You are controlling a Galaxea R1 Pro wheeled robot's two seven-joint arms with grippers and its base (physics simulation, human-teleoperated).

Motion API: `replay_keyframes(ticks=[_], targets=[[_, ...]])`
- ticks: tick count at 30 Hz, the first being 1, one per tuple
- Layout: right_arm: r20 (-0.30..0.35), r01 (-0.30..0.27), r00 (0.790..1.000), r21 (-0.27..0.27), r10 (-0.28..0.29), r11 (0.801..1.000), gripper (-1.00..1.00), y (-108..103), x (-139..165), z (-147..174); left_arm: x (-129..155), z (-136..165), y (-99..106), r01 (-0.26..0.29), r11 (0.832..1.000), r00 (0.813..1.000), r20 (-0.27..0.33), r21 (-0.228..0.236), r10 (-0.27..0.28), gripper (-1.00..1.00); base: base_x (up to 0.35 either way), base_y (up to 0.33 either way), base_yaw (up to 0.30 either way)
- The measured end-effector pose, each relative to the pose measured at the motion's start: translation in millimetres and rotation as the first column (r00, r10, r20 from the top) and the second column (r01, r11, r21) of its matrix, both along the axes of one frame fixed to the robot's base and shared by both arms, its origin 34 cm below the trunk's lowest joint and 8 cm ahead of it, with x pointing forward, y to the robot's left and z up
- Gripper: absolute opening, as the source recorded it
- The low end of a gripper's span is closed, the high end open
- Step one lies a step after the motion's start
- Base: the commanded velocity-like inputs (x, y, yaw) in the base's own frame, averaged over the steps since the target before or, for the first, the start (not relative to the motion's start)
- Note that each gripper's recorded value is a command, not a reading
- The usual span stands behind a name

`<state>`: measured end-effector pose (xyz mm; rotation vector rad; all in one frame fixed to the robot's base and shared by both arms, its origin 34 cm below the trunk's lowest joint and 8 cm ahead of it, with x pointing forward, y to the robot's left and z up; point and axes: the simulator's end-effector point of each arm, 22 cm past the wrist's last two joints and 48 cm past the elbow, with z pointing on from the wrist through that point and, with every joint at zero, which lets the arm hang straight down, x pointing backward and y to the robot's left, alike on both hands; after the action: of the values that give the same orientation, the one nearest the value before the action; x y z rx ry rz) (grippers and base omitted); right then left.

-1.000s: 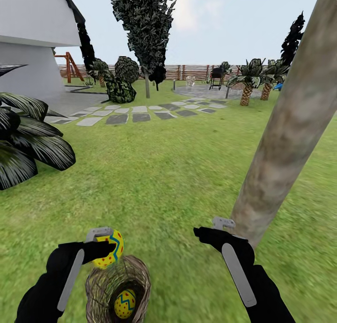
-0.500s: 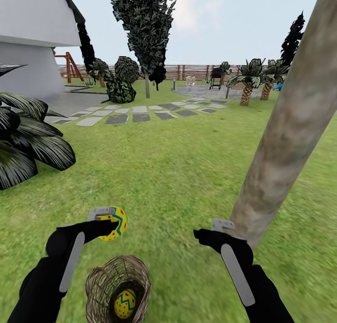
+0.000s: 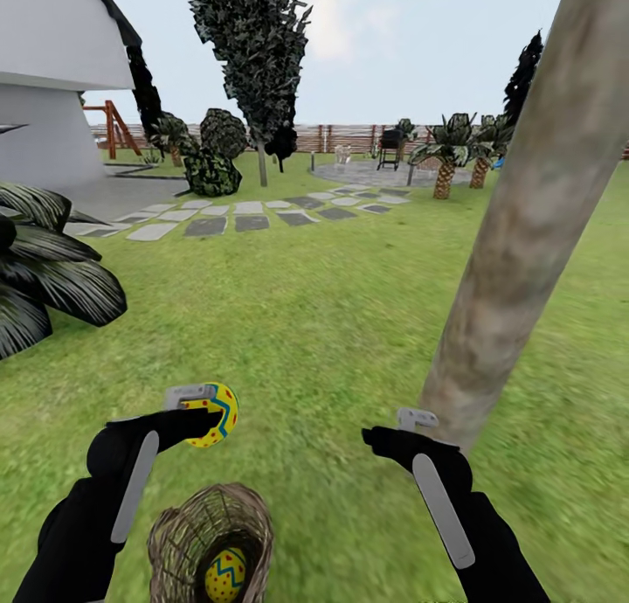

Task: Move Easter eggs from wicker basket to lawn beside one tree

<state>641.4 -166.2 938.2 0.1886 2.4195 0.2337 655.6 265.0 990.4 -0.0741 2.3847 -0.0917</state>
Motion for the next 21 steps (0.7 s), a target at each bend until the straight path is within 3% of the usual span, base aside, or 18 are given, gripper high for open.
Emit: replay_keyframes(ticks=[5,11,21], targets=[[0.006,0.0,1.0,0.001,0.0,1.0,1.0,0.0,0.6,3.3,-0.2,2.5,-5.0,0.013,1.0,1.0,0.004,0.004,-0.013,-1.0,-0.037,-0.026,-0.228],[0.012,0.0,1.0,0.002,0.0,1.0,1.0,0.3,1.2,6.4,-2.6,3.0,-28.9,0.077,0.997,0.997,0.004,0.024,-0.077,-1.0,-0.207,-0.159,-0.238],[0.023,-0.001,1.0,0.003,0.001,1.0,1.0,0.5,1.7,12.2,-3.2,8.3,-33.1,0.089,0.996,0.996,0.013,0.032,-0.089,-1.0,-0.243,-0.191,-0.239]])
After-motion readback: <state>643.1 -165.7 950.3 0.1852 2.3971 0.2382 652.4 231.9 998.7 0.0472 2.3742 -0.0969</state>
